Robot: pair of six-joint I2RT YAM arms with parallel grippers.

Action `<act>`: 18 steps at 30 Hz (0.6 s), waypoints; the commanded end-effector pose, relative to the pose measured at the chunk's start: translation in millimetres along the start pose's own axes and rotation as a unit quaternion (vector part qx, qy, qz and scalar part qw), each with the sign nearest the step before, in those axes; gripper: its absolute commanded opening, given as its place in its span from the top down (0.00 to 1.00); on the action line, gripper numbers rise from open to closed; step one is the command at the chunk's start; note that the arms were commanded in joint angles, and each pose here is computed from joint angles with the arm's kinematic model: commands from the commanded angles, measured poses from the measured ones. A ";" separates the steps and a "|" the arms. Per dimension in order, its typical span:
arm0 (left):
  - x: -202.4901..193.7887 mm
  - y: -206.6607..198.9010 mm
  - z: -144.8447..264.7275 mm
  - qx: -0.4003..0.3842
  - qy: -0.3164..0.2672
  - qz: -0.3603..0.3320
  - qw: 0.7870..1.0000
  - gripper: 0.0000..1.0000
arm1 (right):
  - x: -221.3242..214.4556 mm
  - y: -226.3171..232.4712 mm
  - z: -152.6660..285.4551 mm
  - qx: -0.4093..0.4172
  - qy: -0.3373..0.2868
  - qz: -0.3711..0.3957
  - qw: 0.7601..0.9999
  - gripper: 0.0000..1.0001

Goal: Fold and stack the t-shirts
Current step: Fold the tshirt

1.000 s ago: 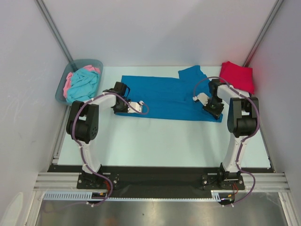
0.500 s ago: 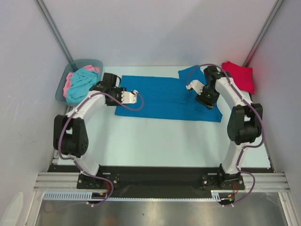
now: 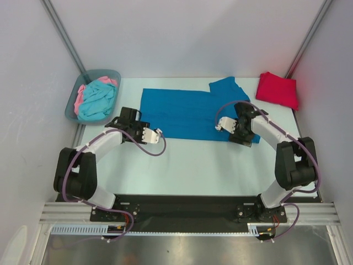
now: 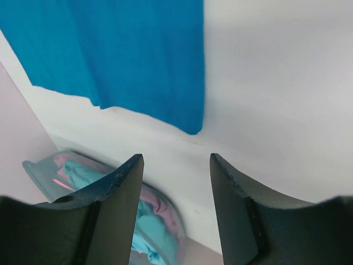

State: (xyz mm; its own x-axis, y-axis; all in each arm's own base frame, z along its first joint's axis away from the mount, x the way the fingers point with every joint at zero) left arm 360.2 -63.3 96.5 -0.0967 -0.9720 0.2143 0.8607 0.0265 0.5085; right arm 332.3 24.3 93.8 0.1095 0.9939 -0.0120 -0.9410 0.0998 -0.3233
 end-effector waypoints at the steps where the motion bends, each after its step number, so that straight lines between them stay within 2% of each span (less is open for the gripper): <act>1: 15.8 10.3 1.5 0.043 -0.040 0.005 0.998 0.42 | -0.5 -23.6 7.3 -0.085 -0.003 0.002 0.996 0.32; 4: 15.5 -0.3 -5.7 0.028 -0.039 0.024 0.999 0.40 | -4.4 -12.3 -4.8 -0.080 0.004 0.001 0.997 0.31; 11: 9.3 -21.2 -18.7 0.015 -0.033 0.019 0.999 0.13 | -7.8 -2.8 -27.9 -0.089 0.016 0.009 0.996 0.31; 18: 0.4 -20.5 -33.2 0.039 -0.015 0.015 0.999 0.11 | -12.4 -12.2 -47.9 -0.131 0.031 0.014 0.991 0.31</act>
State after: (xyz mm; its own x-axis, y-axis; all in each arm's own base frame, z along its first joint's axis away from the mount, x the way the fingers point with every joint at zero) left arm 348.2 -67.0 56.5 -0.0685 -0.9663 0.2481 0.8528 0.0724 0.5171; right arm 340.0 10.6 52.3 0.1094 0.9917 -0.0672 -0.8772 0.0645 -0.4758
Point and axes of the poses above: each gripper's point midway between its finger pads, its own z axis back along the fingers, its own y axis along the line the jaws close on, x = y × z, the point moved 2 cm from there along z, back along the fingers, and after that the axes turned 11 degrees about z, right-handed, at the moved point
